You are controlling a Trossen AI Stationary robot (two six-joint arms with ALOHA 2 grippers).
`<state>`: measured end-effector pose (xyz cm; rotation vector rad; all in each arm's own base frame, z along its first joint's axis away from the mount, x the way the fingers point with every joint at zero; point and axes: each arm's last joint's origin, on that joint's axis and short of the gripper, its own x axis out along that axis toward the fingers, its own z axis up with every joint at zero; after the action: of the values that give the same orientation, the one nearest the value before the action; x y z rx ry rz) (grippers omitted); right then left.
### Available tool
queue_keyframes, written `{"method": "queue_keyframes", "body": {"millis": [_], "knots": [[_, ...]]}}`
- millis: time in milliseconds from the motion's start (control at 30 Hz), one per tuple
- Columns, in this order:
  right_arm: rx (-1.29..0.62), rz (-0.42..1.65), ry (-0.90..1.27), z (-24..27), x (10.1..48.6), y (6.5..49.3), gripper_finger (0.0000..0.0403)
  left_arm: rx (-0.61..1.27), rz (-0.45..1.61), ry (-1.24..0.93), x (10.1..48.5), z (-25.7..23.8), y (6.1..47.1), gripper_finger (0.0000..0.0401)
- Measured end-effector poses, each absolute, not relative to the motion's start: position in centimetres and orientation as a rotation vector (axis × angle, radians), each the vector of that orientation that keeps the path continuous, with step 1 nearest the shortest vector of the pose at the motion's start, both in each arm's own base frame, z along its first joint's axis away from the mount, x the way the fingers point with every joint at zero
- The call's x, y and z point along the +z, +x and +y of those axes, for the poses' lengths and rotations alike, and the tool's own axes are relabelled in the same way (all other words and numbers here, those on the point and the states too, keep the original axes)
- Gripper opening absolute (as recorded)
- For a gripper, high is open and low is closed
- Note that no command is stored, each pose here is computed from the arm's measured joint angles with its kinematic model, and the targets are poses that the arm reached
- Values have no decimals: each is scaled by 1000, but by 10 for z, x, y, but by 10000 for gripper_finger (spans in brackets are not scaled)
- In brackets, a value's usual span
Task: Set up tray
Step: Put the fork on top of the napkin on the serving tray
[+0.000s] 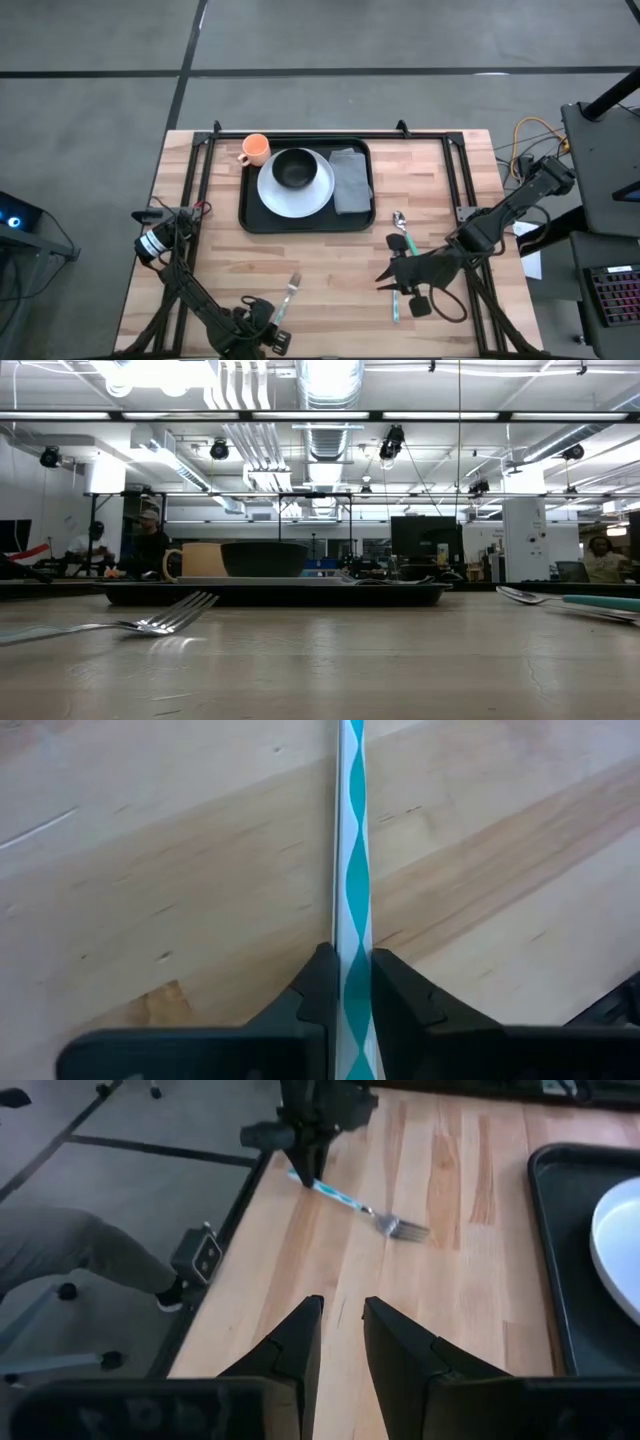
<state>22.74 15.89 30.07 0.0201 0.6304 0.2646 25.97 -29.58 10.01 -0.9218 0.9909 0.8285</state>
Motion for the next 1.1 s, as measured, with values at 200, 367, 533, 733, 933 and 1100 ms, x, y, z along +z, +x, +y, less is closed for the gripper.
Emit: {"method": "queue_keyframes", "body": {"millis": [200,367,533,733,933,1100], "knots": [[275,600,21,160,311,229,68,835,993,-901,103,-296,260,22],[121,593,74,156,302,229,68,906,905,-706,128,-294,261,22],[-47,484,125,153,288,232,88,959,831,-531,162,-291,266,22],[-59,461,163,153,284,233,137,953,839,-451,171,-286,272,22],[-105,358,220,156,277,239,153,924,745,-372,172,-283,272,21],[-170,169,252,160,256,251,164,860,561,-241,179,-280,275,21]]}}
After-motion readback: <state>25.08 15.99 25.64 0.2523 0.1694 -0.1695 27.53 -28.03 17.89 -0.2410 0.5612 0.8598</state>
